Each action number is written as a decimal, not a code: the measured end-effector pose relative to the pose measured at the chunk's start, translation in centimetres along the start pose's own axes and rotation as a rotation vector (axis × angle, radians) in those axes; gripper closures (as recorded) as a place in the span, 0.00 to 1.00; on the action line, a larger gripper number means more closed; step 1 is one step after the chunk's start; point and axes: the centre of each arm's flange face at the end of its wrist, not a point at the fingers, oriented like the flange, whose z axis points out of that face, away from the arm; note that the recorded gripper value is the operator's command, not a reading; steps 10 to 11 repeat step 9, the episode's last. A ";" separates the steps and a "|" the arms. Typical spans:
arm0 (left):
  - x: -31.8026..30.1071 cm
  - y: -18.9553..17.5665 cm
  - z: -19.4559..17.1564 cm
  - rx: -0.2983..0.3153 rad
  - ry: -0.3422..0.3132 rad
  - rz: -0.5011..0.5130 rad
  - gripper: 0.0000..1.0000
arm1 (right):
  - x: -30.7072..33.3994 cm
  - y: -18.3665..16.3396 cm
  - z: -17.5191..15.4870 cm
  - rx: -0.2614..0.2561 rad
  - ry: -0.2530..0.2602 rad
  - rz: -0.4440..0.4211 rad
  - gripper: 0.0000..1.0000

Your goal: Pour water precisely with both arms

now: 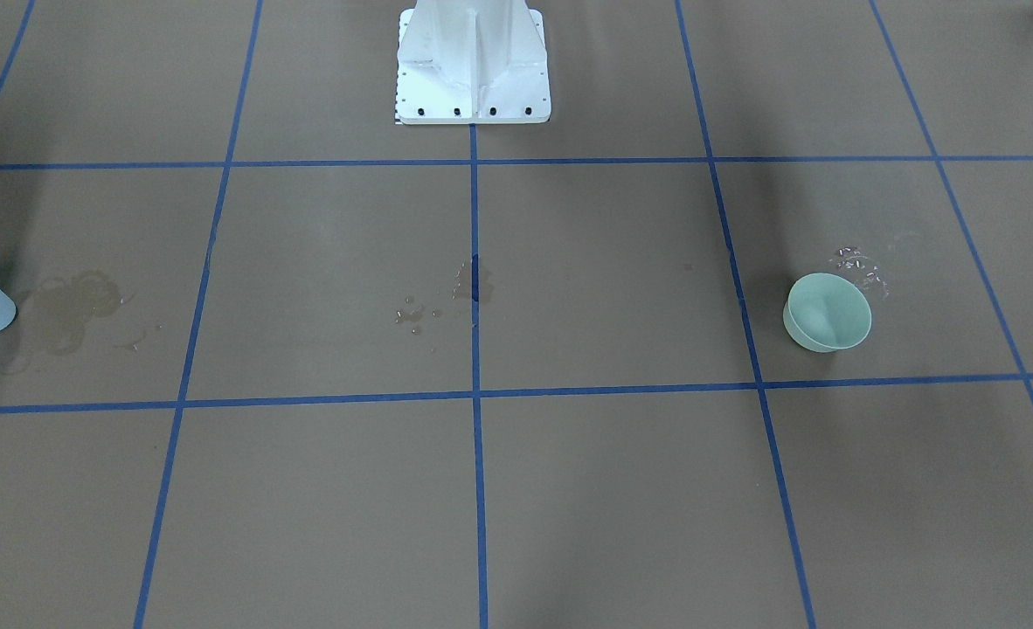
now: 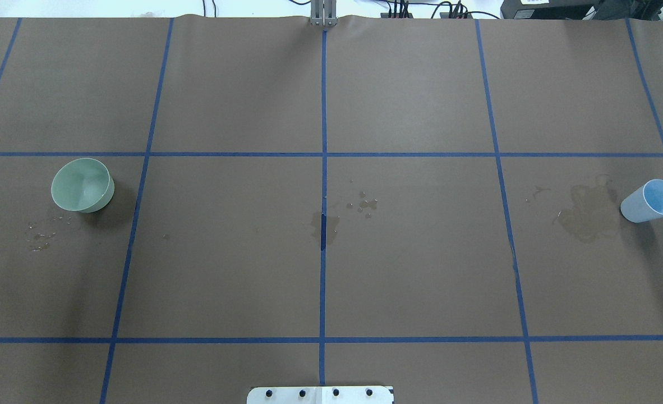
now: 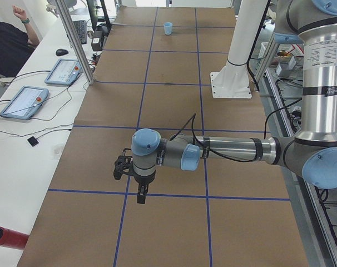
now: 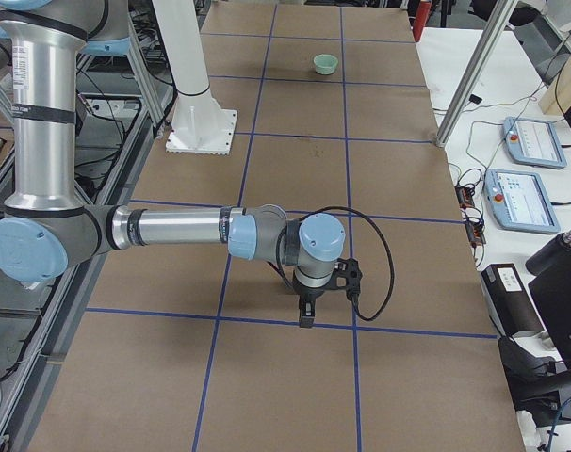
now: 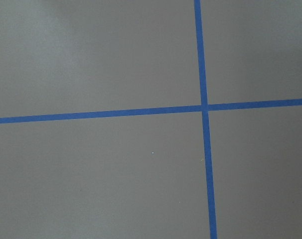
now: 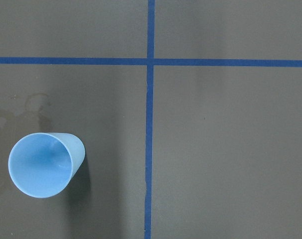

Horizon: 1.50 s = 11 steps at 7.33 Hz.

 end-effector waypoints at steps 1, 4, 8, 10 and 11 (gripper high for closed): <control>0.0 0.0 0.0 -0.001 0.000 0.000 0.00 | 0.0 0.1 0.2 -0.004 0.000 0.001 0.01; 0.0 0.1 0.1 -0.002 0.002 0.001 0.00 | 0.1 0.2 0.4 -0.007 -0.001 0.001 0.01; -0.1 0.1 0.2 -0.004 0.002 0.001 0.00 | -0.1 0.0 0.1 -0.003 -0.001 -0.002 0.01; -0.1 0.2 0.2 -0.005 0.002 0.000 0.00 | -0.1 0.0 0.1 -0.002 -0.002 -0.003 0.01; -0.1 0.2 0.2 -0.005 0.002 0.000 0.00 | -0.1 0.0 0.1 -0.002 -0.002 -0.003 0.01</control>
